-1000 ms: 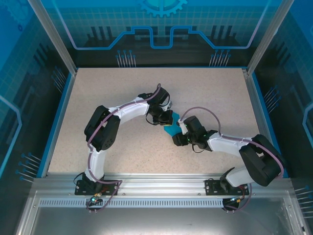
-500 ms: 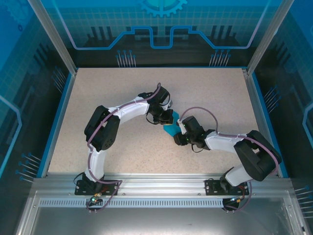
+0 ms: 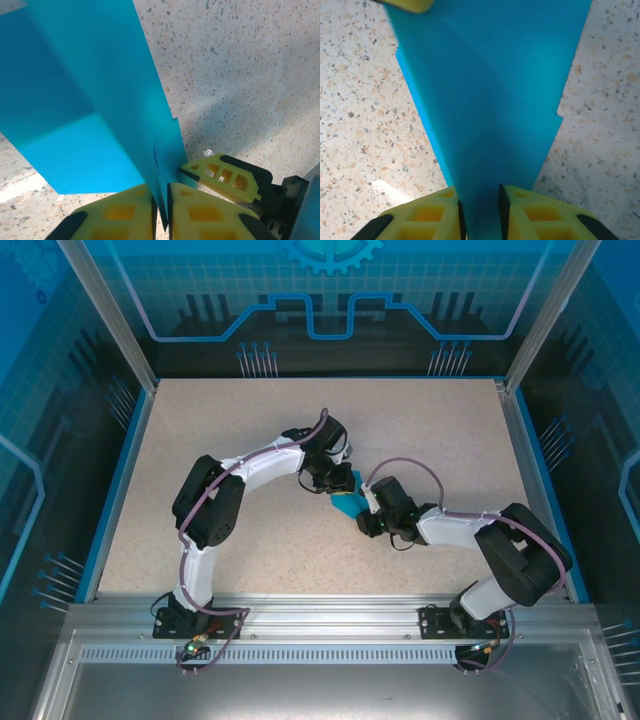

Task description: Fold a paper plane with a square sheet of paper (fold left side to right side)

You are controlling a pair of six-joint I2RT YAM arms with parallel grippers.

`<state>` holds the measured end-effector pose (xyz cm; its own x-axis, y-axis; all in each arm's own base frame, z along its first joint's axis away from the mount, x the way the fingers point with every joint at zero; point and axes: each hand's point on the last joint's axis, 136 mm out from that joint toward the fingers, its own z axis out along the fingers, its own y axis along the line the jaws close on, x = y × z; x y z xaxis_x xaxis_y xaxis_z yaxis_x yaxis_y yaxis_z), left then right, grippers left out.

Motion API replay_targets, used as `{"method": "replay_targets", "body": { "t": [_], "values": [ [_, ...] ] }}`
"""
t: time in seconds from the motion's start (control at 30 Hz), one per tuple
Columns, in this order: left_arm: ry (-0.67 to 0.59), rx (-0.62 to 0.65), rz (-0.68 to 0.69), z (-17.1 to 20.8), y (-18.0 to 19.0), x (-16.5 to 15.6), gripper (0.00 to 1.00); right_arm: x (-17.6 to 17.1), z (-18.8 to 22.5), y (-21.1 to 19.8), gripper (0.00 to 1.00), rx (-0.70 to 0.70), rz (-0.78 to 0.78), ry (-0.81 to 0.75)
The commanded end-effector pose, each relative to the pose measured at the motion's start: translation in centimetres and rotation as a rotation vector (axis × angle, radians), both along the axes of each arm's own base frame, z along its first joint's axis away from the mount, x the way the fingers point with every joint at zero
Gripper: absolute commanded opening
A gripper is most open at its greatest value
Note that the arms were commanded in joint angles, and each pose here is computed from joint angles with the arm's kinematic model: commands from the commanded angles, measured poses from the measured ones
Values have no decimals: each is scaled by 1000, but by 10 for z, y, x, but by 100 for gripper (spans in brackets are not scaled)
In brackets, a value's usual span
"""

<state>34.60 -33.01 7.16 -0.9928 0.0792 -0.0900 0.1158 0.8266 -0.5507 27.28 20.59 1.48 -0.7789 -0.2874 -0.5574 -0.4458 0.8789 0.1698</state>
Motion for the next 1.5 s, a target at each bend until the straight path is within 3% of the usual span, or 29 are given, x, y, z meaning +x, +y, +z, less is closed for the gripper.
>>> {"method": "replay_targets", "body": {
  "t": [0.0,0.13,0.37,0.67,1.47],
  "values": [
    [-2,-23,10,13,3,5,23,0,-4,4,23,-5,3,7],
    [-37,-69,16,36,7,10,41,-1,-5,6,19,14,9,22],
    [-83,-69,70,51,36,9,58,1,5,12,16,71,21,43],
    [22,-139,118,3,34,-11,50,1,5,20,16,116,43,104],
    [89,-117,115,-40,11,-2,53,5,-7,23,15,231,25,239]
  ]
}}
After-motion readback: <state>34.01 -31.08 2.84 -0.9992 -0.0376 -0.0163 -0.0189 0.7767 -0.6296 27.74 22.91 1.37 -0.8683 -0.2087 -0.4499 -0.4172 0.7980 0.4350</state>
